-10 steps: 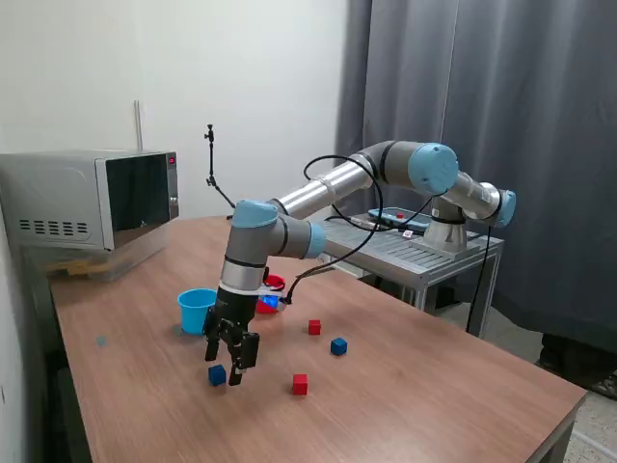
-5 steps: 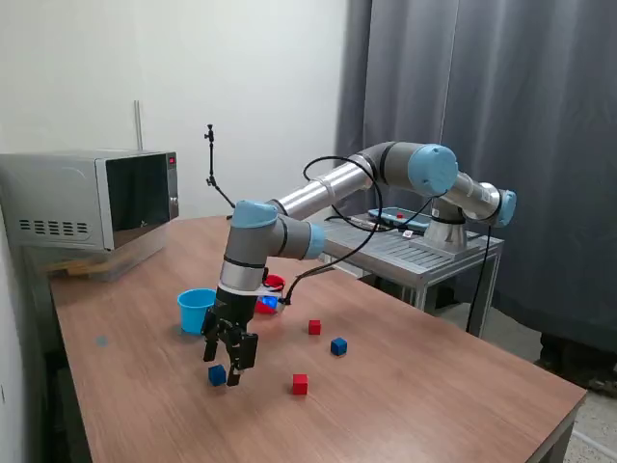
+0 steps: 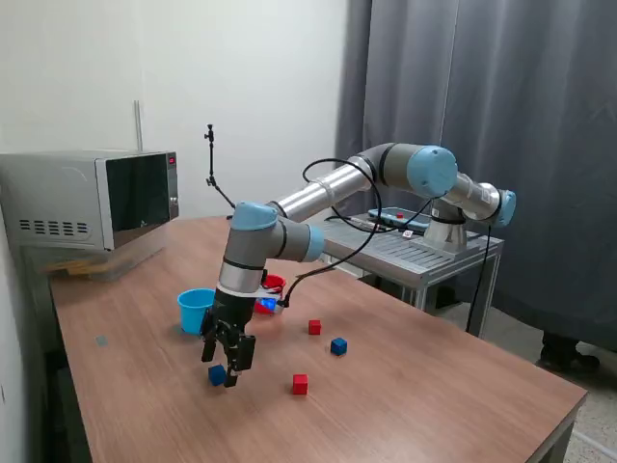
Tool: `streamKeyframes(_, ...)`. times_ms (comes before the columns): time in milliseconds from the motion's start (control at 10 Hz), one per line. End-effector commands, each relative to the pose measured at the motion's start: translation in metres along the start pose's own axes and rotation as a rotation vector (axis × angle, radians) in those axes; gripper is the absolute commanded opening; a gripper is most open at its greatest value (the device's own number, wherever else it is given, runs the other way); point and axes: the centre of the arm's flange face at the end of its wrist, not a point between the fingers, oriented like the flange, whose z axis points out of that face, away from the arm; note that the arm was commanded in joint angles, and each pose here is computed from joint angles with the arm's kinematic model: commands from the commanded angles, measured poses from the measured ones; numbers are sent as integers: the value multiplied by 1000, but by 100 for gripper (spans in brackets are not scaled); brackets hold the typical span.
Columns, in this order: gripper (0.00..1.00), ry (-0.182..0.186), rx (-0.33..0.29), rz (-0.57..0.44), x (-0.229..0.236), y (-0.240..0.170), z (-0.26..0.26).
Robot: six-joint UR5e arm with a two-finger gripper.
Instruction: Place red objects in the red bin, and blue objects in the blue bin.
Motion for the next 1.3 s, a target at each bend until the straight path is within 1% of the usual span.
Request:
streamKeyframes(0,100,-1,-5,13,-1,1,0)
streamKeyframes(500,100,-1,-10,18,-1,1,0)
streamKeyframes(900,100,-1,-1,17,1,-2,4)
streamKeyframes(1000,0,-1,-1,17,1,-2,4)
streamKeyframes(1200,0,-1,0,17,1,-2,4)
